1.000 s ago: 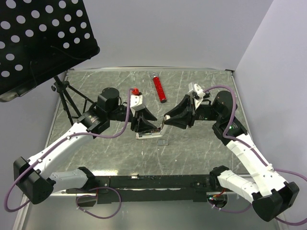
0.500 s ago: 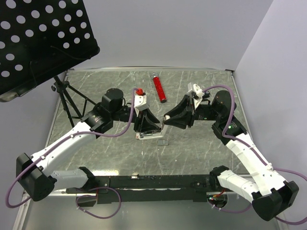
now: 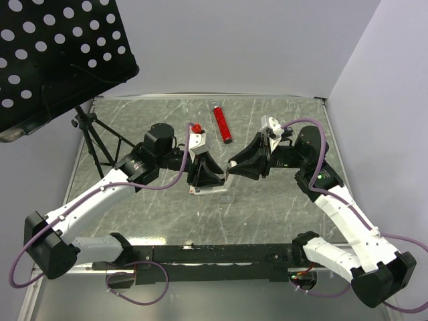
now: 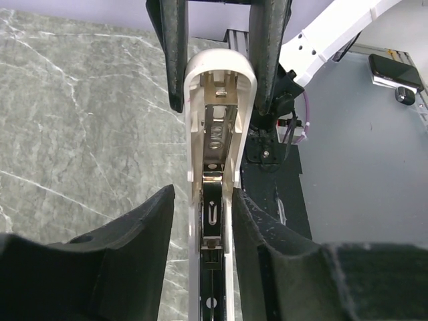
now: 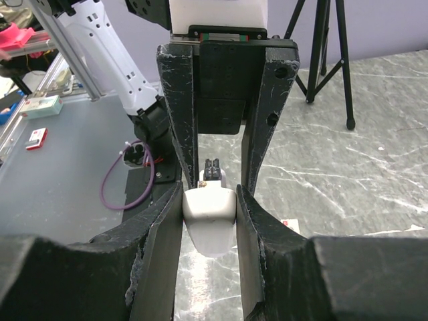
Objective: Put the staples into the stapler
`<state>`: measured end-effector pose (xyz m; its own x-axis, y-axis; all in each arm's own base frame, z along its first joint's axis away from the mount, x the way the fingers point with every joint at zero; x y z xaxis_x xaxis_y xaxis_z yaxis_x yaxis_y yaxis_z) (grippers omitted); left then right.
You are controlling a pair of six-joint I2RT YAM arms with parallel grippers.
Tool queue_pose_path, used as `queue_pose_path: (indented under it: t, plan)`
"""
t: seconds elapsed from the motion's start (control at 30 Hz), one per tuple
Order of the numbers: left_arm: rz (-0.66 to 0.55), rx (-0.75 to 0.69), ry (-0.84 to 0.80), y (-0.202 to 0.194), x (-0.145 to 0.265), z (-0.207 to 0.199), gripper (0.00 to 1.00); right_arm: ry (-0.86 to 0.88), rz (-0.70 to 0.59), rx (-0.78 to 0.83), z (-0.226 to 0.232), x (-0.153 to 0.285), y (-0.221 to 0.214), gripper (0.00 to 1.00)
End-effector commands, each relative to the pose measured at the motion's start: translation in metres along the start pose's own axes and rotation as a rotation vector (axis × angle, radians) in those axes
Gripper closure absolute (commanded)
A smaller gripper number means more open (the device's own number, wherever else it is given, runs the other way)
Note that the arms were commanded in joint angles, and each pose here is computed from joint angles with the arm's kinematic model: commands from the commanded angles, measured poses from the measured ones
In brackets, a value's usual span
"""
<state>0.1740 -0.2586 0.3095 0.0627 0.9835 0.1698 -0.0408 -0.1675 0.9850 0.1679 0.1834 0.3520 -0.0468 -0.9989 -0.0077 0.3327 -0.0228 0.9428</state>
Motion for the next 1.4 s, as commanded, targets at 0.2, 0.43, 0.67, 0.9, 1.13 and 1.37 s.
queue_pose_path:
  t: [0.2,0.43,0.67,0.9,1.13,1.37]
  plan:
    - [-0.012,0.007,-0.047,0.012,-0.002,-0.003,0.64,0.025,-0.035,0.107,0.007,0.001,0.021,1.0]
    - [0.006,0.029,-0.065,0.006,-0.006,-0.004,0.69,0.031,-0.03,0.097,0.006,-0.001,0.02,1.0]
    - [0.013,0.039,-0.078,0.005,-0.01,-0.005,0.83,0.031,-0.025,0.087,0.003,-0.001,0.017,1.0]
    - [-0.009,0.056,-0.056,0.006,-0.011,-0.006,0.99,0.024,-0.011,0.062,-0.002,-0.003,0.009,1.0]
    - [0.007,0.064,0.051,-0.003,-0.009,0.001,0.99,-0.045,0.012,0.004,-0.014,-0.001,-0.011,0.93]
    - [0.025,0.078,0.098,-0.014,-0.01,0.005,0.99,-0.081,0.019,-0.021,-0.02,0.0,-0.02,0.6]
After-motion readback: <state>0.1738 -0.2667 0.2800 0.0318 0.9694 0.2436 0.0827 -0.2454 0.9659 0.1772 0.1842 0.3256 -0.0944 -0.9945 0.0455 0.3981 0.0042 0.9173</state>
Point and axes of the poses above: each gripper's point midway between its finger pads, its own x axis back along the fingers, its own z axis along the line the jaws close on, y = z × x, the point moved 7 cm from there along x, back along the fingers, and after that the axes turned 12 degrees about -x, right-handed, at the moved point
